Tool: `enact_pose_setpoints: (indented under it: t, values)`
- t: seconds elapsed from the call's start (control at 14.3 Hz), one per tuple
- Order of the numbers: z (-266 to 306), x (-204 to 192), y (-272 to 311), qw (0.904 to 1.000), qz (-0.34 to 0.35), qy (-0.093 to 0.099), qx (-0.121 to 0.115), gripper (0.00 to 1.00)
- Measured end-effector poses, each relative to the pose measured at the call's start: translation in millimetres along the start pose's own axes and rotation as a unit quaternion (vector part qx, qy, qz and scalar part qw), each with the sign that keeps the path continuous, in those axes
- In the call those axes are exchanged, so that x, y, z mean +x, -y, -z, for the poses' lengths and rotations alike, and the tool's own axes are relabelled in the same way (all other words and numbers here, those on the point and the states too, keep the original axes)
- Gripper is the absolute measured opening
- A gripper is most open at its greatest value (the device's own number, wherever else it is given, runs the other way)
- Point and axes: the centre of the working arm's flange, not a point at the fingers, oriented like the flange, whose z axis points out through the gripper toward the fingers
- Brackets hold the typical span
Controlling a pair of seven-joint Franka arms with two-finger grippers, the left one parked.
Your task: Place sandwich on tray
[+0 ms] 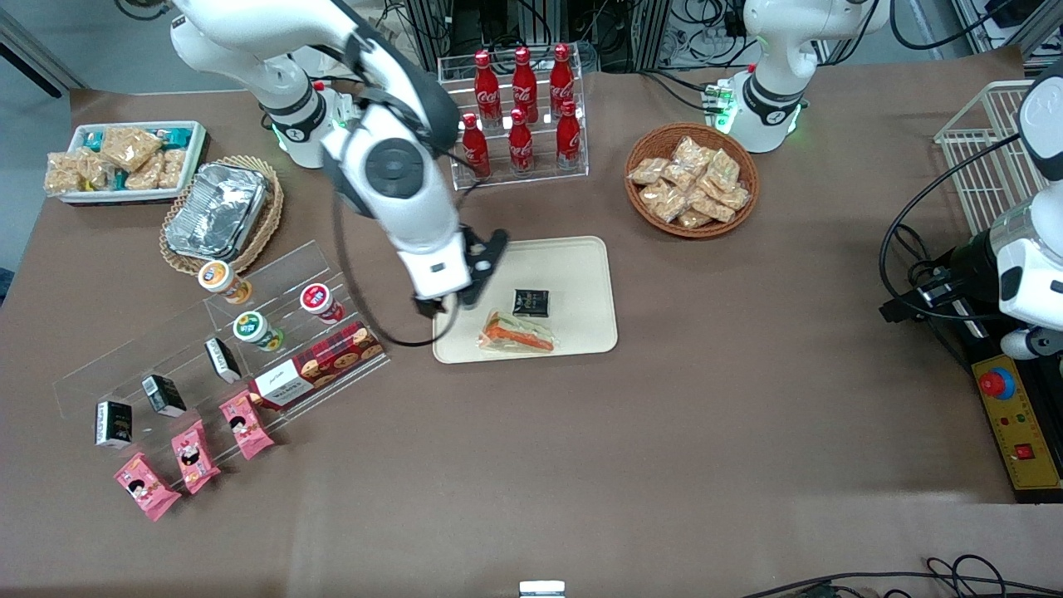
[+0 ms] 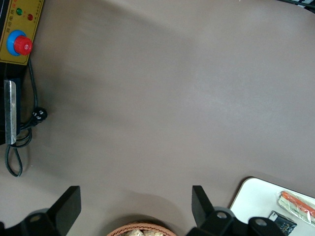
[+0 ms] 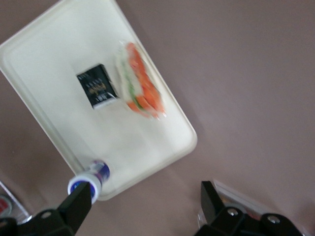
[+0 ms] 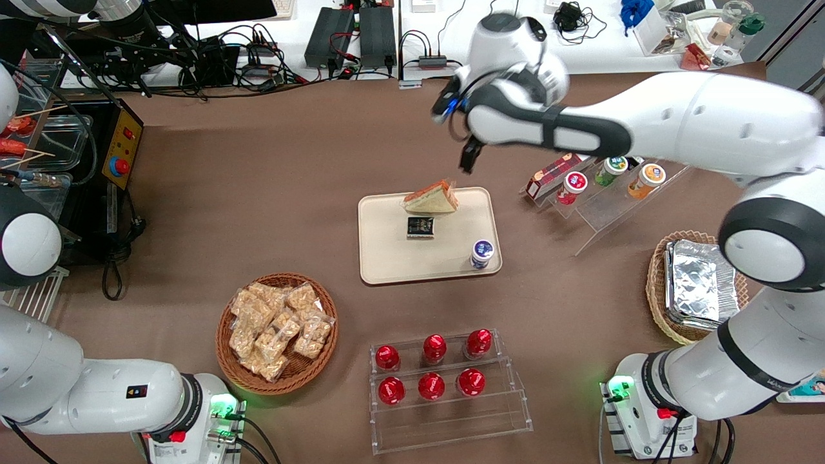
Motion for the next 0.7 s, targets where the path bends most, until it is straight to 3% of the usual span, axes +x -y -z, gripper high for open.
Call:
enact_pose_setpoints:
  t: [0.21, 0.49, 0.7]
  values:
    - [70.6, -70.2, -67.2, 0.9957, -0.089, 0.0, -0.024, 0.99]
    - [150.0, -186.4, -152.2, 0.9741, -0.217, -0.036, -0.053, 0.99]
    - [169.7, -271.8, -204.8, 0.9515, -0.305, -0.028, -0.029, 0.99]
